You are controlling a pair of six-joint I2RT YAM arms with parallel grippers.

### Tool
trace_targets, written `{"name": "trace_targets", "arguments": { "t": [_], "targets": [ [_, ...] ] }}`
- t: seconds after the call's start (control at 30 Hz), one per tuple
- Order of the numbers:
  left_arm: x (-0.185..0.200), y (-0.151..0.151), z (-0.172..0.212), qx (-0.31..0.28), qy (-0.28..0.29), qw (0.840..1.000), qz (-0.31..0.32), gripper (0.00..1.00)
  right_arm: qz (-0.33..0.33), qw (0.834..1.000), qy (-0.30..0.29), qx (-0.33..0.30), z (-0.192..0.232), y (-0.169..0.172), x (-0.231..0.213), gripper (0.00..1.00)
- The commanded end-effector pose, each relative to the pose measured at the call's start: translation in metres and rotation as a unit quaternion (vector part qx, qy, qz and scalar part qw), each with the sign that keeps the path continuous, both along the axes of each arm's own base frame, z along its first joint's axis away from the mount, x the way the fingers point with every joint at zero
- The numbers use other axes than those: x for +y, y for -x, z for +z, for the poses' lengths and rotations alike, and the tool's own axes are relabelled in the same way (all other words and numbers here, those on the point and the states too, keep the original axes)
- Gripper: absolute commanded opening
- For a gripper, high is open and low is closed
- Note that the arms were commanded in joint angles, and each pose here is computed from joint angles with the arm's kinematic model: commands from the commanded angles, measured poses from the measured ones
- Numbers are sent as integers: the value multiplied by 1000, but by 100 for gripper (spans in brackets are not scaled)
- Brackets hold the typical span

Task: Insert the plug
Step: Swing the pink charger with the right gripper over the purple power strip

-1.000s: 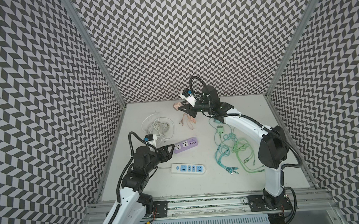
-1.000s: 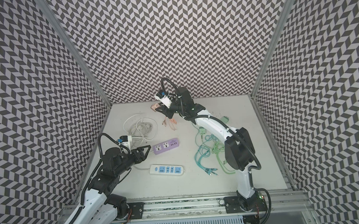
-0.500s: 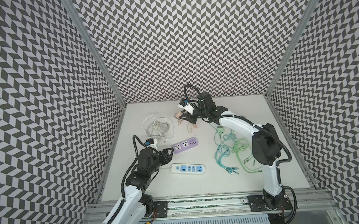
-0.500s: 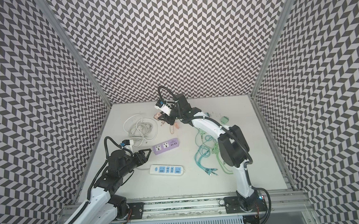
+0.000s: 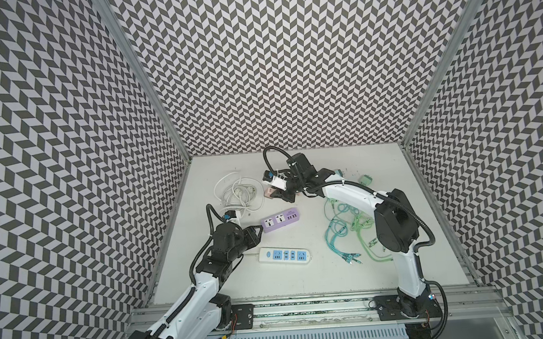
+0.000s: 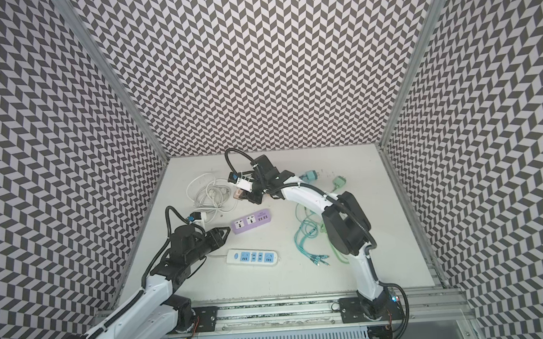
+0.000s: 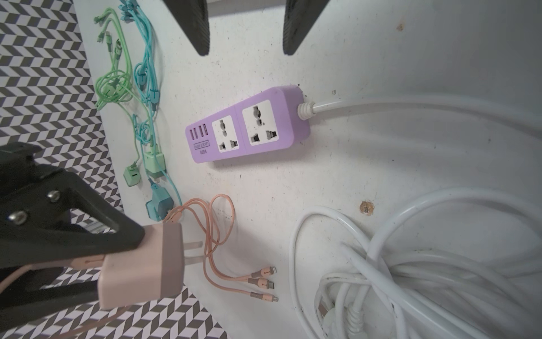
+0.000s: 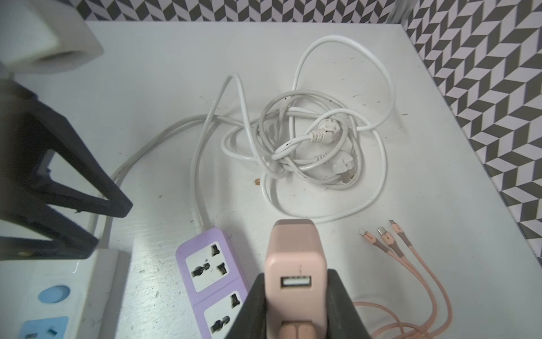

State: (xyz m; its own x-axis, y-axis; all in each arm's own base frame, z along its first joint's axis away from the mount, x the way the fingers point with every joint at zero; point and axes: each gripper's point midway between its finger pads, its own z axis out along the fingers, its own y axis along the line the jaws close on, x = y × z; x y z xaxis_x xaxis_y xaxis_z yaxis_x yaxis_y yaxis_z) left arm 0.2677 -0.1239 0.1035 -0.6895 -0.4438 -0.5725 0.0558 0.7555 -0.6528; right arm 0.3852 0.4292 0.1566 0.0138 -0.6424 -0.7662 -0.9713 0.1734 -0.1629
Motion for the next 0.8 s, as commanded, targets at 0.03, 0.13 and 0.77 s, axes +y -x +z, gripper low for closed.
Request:
{"name": "trace_targets", "arguments": {
  "t": [0.03, 0.13, 0.77],
  "targets": [
    [-1, -7, 2, -10, 4, 1000, -1, 40, 25, 999, 31, -33, -9, 3, 7, 20],
    [2, -10, -4, -4, -1, 1000, 2, 40, 35, 997, 48, -40, -15, 8, 9, 19],
    [2, -18, -28, 26, -1, 1000, -7, 37, 87, 986, 123, -71, -44, 32, 17, 19]
  ]
}}
